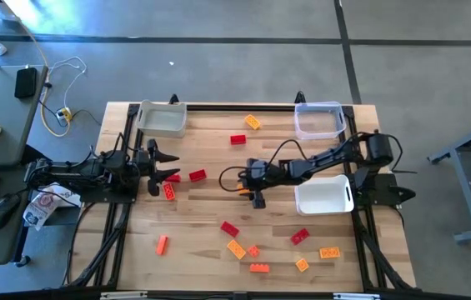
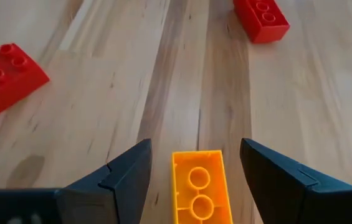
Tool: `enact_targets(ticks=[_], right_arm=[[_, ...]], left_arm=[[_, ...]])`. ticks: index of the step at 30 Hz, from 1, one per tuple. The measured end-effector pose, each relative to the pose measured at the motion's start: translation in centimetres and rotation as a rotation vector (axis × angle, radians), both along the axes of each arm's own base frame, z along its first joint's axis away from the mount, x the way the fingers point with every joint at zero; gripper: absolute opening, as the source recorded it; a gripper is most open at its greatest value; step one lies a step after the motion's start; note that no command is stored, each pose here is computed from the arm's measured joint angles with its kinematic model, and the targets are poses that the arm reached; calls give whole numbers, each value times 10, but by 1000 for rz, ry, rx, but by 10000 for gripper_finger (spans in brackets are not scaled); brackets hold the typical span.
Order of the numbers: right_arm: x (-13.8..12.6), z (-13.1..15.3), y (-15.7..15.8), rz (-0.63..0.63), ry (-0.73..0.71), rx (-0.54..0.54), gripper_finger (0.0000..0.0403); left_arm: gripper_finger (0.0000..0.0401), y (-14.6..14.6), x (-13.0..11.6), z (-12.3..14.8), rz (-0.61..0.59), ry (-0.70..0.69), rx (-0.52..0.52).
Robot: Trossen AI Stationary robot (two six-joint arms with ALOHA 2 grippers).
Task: Sort & place blocks by color
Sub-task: Put the yellow game piece into the transparent bin
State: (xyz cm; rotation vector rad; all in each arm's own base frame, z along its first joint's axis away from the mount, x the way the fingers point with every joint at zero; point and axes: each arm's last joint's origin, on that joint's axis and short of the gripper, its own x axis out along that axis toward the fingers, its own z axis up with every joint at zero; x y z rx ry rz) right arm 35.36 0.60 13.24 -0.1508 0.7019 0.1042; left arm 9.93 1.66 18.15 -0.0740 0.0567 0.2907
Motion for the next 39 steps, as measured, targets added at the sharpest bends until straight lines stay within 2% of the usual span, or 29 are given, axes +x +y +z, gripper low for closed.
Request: enact_targets(ticks=[19,26,32,39], right_arm=[[-2,-18,-1,-36,89,-22,225],[-3,-18,-1,-56,98,-1,188],[-3,-18,-2,-111,100,55,115],[-1,-16,0,-162,76,81,112]], left_arm=[[186,0,0,-1,0,15,-1],[186,0,0,-3,0,29,-3],[186,0,0,-3,0,28,-4],[186,0,0,-3,0,28,-3]])
